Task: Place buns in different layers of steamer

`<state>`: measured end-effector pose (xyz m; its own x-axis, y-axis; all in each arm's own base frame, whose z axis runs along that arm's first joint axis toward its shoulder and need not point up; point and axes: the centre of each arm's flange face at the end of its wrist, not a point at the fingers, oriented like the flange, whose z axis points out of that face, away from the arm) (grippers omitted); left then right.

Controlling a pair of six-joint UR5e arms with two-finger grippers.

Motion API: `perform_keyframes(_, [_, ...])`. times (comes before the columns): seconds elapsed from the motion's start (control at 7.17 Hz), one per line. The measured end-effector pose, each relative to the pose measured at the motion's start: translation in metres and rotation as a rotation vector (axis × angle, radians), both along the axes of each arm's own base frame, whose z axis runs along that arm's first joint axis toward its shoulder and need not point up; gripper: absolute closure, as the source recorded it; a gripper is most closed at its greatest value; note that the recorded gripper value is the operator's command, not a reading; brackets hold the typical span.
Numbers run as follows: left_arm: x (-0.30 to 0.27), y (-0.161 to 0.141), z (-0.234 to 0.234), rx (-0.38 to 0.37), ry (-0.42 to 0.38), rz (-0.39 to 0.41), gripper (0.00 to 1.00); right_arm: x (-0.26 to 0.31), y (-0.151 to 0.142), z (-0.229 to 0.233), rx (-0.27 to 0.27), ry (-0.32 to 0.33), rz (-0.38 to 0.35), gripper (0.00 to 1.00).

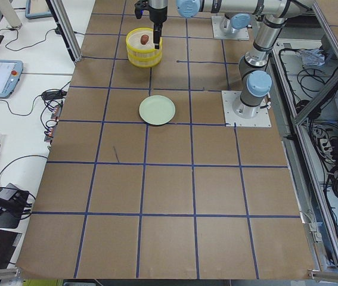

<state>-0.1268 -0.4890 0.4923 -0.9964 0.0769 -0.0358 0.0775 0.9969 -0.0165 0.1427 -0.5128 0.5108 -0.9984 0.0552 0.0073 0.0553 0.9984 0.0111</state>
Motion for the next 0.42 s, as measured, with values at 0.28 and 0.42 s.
perform_keyframes(0.28, [-0.0006,0.0035,0.0,0.003,-0.005,-0.003,0.0,-0.0005,0.0004,0.0009,-0.003,0.005,0.0,0.0])
perform_keyframes(0.42, [-0.0011,0.0045,0.001,0.001,-0.006,-0.01,0.0,-0.0009,0.0005,0.0009,-0.002,0.006,0.0,0.0])
